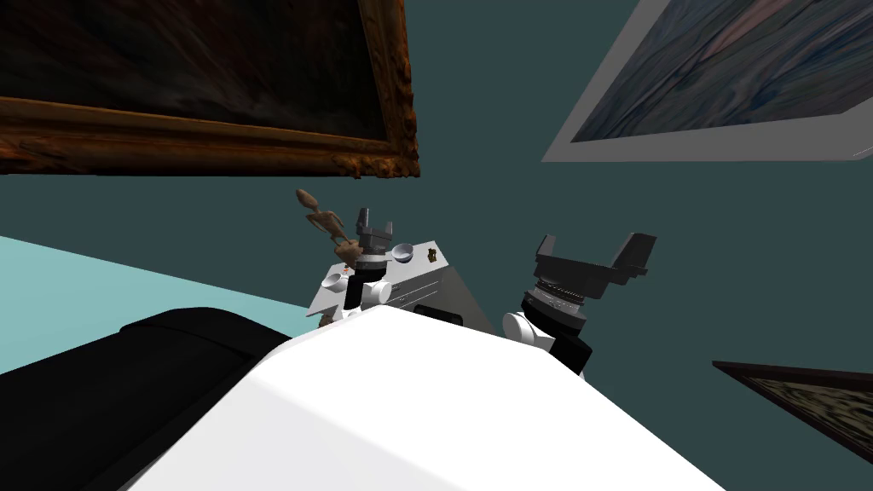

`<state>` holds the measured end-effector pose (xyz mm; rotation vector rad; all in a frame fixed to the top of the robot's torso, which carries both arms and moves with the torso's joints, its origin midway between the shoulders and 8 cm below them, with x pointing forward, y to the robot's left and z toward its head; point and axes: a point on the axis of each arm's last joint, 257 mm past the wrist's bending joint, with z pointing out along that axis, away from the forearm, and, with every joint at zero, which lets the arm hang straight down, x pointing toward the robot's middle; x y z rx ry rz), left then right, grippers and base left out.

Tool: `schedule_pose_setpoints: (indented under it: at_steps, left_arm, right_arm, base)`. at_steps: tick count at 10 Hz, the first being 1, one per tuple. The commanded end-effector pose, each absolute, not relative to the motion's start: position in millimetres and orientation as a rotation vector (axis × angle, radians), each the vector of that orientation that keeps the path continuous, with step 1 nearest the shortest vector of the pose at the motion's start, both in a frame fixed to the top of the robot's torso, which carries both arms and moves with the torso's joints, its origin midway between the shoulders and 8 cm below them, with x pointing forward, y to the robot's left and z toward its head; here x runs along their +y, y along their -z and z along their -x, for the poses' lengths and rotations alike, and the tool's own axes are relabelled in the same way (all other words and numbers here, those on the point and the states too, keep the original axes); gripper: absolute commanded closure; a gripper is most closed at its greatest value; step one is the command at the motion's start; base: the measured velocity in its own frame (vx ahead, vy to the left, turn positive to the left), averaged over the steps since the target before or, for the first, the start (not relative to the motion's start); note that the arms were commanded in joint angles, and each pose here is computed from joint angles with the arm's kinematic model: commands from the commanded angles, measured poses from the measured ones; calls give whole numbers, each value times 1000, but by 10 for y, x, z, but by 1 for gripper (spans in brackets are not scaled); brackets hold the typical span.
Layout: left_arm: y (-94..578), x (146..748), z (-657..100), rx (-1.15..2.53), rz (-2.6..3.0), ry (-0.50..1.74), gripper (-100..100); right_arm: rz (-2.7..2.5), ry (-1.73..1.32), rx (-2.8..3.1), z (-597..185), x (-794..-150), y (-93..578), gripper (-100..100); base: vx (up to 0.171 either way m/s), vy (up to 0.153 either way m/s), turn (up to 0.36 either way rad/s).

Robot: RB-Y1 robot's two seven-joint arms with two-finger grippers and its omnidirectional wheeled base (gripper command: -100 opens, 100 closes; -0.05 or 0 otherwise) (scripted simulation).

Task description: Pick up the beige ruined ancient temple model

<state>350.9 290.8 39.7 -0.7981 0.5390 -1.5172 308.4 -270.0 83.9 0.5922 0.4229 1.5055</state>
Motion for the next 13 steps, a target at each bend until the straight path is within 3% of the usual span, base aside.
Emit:
schedule_pose_setpoints:
  at_steps: [1,13]
  left_arm:
    - [-329,2907,-3554,581,815,1528,-100]
    - [461,3175,-3853,786,1172,1583,-100]
  right_arm:
    - [-592,-1505,423,-3084,-2700,-839,0]
    - [-592,-1505,423,-3084,-2700,-839,0]
  base:
    - [1,4,-11]
    - [1,8,-16]
